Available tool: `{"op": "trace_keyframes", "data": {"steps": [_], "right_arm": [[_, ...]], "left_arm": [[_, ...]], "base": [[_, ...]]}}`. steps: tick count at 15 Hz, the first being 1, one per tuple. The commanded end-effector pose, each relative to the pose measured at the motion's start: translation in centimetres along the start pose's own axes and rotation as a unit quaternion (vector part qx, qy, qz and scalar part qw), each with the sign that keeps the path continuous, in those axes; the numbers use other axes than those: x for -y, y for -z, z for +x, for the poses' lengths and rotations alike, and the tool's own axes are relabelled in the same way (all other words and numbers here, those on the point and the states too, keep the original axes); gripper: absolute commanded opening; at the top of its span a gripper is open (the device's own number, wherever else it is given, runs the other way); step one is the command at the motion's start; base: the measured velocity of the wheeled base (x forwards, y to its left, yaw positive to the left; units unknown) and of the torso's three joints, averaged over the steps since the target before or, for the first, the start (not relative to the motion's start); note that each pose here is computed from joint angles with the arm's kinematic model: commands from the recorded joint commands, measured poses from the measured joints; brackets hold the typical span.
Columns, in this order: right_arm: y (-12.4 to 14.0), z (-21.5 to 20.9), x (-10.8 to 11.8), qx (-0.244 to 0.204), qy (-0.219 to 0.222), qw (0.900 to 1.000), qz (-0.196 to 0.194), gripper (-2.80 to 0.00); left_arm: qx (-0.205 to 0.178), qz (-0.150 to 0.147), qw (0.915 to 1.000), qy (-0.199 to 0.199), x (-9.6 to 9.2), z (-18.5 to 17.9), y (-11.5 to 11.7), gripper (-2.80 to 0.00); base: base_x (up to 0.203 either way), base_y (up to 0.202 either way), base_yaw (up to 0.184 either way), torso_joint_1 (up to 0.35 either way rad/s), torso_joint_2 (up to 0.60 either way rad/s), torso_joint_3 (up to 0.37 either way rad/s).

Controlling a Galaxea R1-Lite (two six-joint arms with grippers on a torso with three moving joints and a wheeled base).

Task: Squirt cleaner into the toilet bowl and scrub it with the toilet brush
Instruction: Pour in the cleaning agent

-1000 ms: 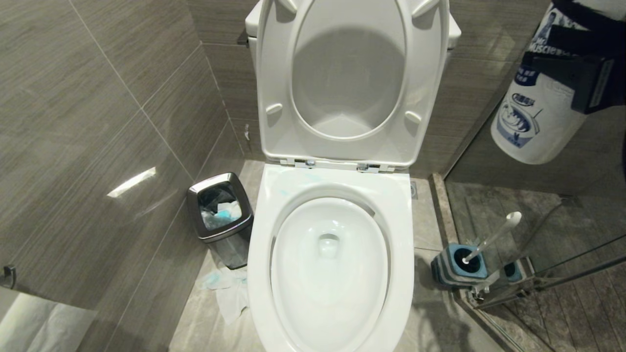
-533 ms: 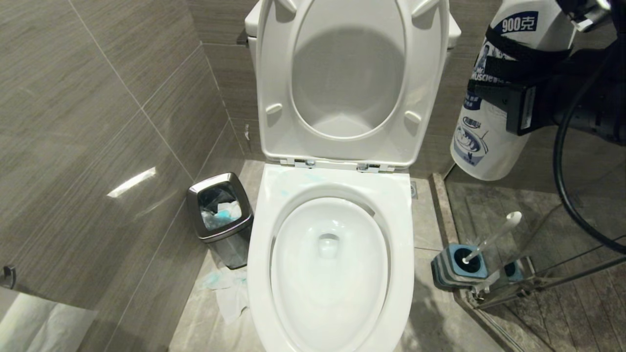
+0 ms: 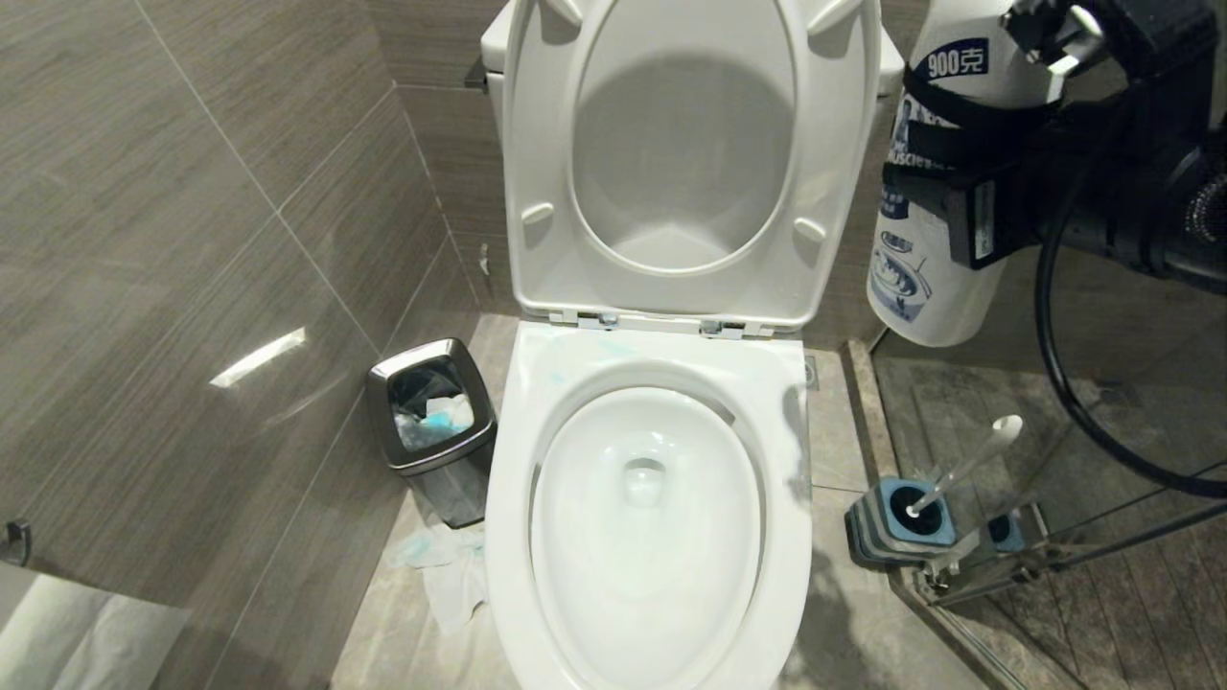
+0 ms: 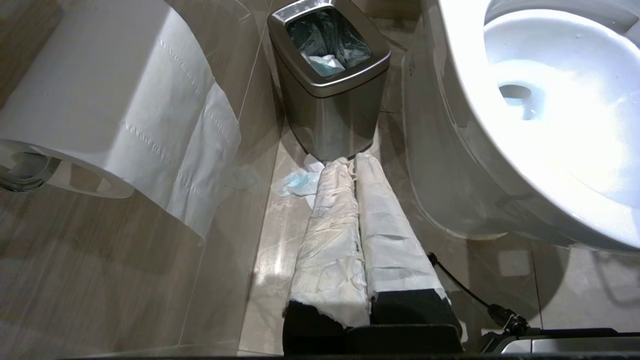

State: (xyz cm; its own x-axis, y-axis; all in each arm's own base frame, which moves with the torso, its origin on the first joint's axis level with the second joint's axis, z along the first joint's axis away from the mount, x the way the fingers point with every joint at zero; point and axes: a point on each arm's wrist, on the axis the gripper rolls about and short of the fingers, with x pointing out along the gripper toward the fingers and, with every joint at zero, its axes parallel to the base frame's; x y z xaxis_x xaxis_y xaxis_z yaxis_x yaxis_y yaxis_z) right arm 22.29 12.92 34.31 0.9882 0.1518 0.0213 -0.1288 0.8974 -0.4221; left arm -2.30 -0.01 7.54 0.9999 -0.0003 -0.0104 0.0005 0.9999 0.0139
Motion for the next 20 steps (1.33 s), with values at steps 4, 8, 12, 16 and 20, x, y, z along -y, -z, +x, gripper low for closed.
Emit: {"op": "trace_keyframes", "data": {"steps": [4, 8, 12, 16, 20], "right_arm": [[0.6, 2.9, -1.8, -0.024, -0.003, 0.996, -0.080, -2.80], [1.1, 3.5, -2.4, -0.039, 0.002, 0.990, -0.137, -2.80], [0.9, 3.2, -2.5, -0.048, 0.015, 0.980, -0.195, -2.80], [0.4, 2.5, -2.2, -0.039, 0.010, 0.961, -0.275, -2.80], [1.0, 1.1, -2.7, -0.052, -0.018, 0.941, -0.333, -2.80]], "left_arm": [[-0.001, -0.001, 1.0000, 0.000, 0.0, 0.0, 0.0, -2.80], [-0.001, -0.002, 1.0000, 0.000, 0.0, 0.0, 0.0, -2.80], [-0.001, -0.002, 1.0000, 0.000, 0.0, 0.0, 0.0, -2.80], [-0.001, -0.002, 1.0000, 0.000, 0.0, 0.0, 0.0, -2.80], [-0.001, -0.003, 1.0000, -0.001, 0.0, 0.0, 0.0, -2.80]], "base": [[0.000, 0.000, 0.000, 0.000, 0.00, 0.000], [0.000, 0.000, 0.000, 0.000, 0.00, 0.000], [0.000, 0.000, 0.000, 0.000, 0.00, 0.000], [0.000, 0.000, 0.000, 0.000, 0.00, 0.000], [0.000, 0.000, 0.000, 0.000, 0.00, 0.000]]}}
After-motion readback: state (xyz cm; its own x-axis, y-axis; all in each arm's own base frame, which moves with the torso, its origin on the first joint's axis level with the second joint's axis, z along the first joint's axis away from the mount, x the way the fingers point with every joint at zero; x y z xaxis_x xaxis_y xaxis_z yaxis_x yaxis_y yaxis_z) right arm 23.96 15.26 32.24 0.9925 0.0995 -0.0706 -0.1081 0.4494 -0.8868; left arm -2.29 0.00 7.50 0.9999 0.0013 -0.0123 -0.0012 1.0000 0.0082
